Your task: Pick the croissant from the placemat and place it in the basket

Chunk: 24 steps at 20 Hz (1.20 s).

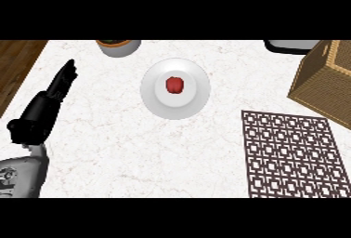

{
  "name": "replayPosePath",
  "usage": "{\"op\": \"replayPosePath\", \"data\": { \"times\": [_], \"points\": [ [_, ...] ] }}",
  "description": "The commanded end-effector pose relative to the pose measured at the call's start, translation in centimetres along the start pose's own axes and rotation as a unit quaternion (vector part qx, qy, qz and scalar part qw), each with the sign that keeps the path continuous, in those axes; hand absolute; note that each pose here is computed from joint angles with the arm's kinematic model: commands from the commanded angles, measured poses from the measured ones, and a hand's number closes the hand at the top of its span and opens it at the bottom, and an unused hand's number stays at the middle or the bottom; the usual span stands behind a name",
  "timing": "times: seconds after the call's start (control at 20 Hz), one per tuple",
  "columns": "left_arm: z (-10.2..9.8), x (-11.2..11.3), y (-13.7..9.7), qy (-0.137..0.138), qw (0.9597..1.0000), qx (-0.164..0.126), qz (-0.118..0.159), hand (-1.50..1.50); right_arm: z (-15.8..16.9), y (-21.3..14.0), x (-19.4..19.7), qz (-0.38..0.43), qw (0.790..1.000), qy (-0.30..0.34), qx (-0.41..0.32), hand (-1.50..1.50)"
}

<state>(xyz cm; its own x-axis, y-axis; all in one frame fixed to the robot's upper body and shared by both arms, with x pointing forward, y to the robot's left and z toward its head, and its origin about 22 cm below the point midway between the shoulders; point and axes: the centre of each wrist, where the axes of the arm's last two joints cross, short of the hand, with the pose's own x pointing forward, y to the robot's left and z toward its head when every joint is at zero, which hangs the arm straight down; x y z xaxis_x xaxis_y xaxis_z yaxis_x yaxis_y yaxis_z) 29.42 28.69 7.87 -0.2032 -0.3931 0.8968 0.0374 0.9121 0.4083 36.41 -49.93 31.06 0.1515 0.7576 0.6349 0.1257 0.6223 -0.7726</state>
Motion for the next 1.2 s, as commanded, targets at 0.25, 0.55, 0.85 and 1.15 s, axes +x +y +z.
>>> {"op": "replayPosePath", "data": {
  "times": [0.25, 0.55, 0.85, 1.15],
  "points": [
    [0.2, -0.2, -0.7, 0.001, 1.0, 0.006, -0.001, 0.0, -0.3, 1.5, -0.6, 0.164, 0.984, 0.061, 0.023, 1.5],
    [0.0, -0.5, -1.8, 0.0, 1.0, -0.003, 0.004, 0.0, -1.3, 2.6, 0.3, 0.179, 0.98, 0.06, 0.064, -1.5],
    [0.3, 0.1, 1.1, 0.003, 1.0, -0.005, -0.002, 0.0, -0.8, 2.5, -2.0, 0.123, 0.986, 0.05, 0.098, -1.5],
    [0.1, -0.5, -0.9, 0.008, 1.0, 0.002, 0.002, 0.0, -0.4, -0.1, -0.2, -0.033, 0.999, 0.004, 0.02, -1.5]
  ]
}}
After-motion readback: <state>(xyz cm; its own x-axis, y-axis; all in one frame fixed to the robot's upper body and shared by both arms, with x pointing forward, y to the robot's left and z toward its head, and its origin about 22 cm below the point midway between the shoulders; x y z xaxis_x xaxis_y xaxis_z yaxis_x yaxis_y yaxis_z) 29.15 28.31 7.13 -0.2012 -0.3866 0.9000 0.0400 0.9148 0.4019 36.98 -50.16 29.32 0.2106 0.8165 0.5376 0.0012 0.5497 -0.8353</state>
